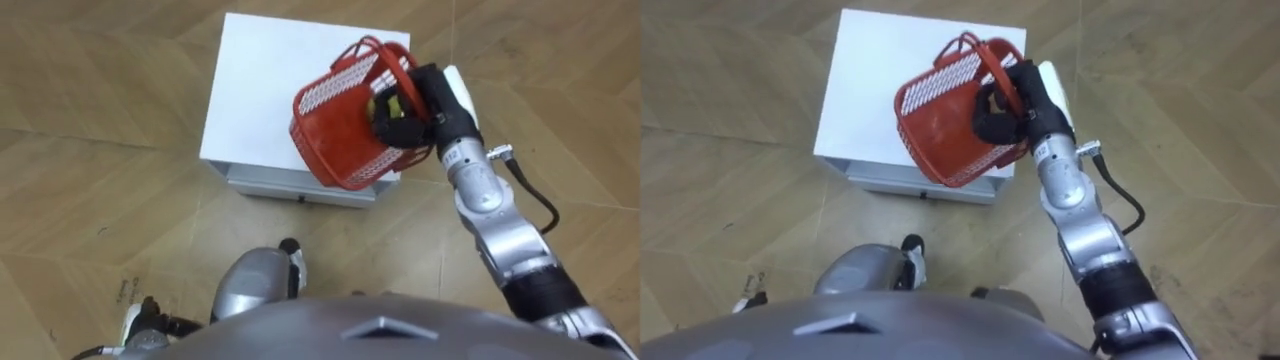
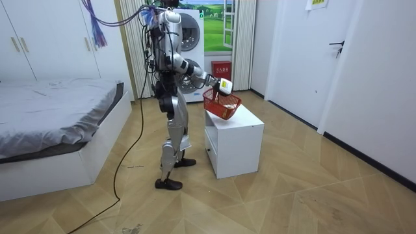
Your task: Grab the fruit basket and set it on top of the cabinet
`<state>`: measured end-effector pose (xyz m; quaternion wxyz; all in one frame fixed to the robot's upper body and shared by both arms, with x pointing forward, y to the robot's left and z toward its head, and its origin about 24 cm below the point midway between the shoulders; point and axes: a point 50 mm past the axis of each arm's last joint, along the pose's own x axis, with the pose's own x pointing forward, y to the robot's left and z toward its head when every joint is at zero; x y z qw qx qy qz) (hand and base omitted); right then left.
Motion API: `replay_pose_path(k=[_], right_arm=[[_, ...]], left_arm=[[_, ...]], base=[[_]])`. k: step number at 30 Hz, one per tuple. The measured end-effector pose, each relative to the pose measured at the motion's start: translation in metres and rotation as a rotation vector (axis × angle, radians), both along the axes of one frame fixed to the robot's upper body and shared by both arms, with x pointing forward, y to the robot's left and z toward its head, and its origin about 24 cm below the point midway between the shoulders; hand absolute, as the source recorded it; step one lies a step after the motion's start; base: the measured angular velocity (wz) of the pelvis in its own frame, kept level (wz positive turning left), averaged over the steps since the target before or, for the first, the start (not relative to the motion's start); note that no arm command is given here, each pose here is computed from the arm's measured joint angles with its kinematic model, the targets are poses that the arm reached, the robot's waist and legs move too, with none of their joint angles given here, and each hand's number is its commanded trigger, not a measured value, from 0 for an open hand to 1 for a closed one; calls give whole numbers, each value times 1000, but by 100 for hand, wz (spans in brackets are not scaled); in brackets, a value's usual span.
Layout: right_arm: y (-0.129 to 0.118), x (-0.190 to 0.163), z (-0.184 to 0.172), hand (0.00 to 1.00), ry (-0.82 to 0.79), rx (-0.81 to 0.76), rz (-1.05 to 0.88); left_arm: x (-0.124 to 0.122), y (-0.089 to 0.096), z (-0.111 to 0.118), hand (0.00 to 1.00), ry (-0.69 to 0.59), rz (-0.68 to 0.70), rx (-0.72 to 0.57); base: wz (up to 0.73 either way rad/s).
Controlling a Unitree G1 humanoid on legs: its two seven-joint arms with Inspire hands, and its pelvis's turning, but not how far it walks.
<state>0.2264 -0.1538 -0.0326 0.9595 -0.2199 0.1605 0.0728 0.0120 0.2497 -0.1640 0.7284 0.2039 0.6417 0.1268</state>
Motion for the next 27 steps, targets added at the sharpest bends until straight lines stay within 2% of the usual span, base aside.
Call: replay_pose_path(k=[10, 27], right_arm=[[4, 14, 0, 100, -1, -17, 9], [-18, 45, 5, 100, -40, -40, -208]], left_arm=[[16, 8, 3, 0, -32, -16, 6], [17, 15, 5, 0, -24, -45, 8]], base=[[10], [9]])
